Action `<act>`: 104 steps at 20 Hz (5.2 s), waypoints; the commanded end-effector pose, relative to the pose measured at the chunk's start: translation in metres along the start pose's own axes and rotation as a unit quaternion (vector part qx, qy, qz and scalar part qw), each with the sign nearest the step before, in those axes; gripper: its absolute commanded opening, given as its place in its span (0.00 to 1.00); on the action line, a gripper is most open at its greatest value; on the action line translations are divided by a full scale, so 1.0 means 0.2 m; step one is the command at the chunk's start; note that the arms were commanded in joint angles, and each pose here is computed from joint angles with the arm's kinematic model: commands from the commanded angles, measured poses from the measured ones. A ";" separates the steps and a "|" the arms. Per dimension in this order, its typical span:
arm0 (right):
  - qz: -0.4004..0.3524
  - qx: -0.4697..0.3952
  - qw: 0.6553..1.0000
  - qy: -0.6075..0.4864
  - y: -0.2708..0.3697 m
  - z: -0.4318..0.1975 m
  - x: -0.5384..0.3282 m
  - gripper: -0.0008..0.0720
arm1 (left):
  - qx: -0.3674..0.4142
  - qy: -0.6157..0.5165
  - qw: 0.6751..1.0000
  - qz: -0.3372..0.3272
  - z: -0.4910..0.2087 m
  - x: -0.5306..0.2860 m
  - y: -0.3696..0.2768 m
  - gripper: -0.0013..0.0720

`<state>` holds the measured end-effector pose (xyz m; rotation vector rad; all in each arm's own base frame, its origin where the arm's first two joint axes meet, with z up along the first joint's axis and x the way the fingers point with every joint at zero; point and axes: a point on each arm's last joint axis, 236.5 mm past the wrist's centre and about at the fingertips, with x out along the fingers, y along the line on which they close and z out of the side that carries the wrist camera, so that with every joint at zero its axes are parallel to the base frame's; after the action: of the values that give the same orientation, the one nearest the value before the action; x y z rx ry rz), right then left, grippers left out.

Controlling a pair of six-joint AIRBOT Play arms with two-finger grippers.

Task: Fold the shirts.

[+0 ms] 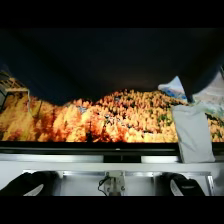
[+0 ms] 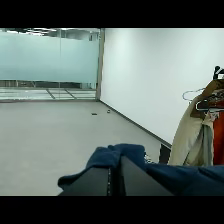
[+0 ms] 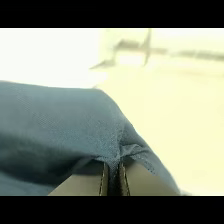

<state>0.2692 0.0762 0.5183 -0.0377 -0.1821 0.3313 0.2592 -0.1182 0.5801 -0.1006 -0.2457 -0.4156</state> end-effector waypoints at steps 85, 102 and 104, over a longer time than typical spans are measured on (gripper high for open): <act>0.112 0.096 0.985 0.092 0.15 -0.15 0.37 0.11 | -0.168 -0.049 0.975 -0.136 -0.10 -0.05 -0.24 0.06; 0.058 0.085 0.968 0.229 -0.11 -0.79 0.78 0.11 | 0.011 0.254 0.962 0.102 -1.07 0.25 0.30 0.06; 0.051 0.106 0.963 0.244 -0.15 -1.06 1.02 0.11 | 0.011 0.302 0.943 0.136 -1.31 0.35 0.45 0.06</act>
<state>0.4314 0.1212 0.4061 0.0812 0.2810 0.5091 0.3649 -0.1337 0.4086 -0.0600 0.1841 -0.3185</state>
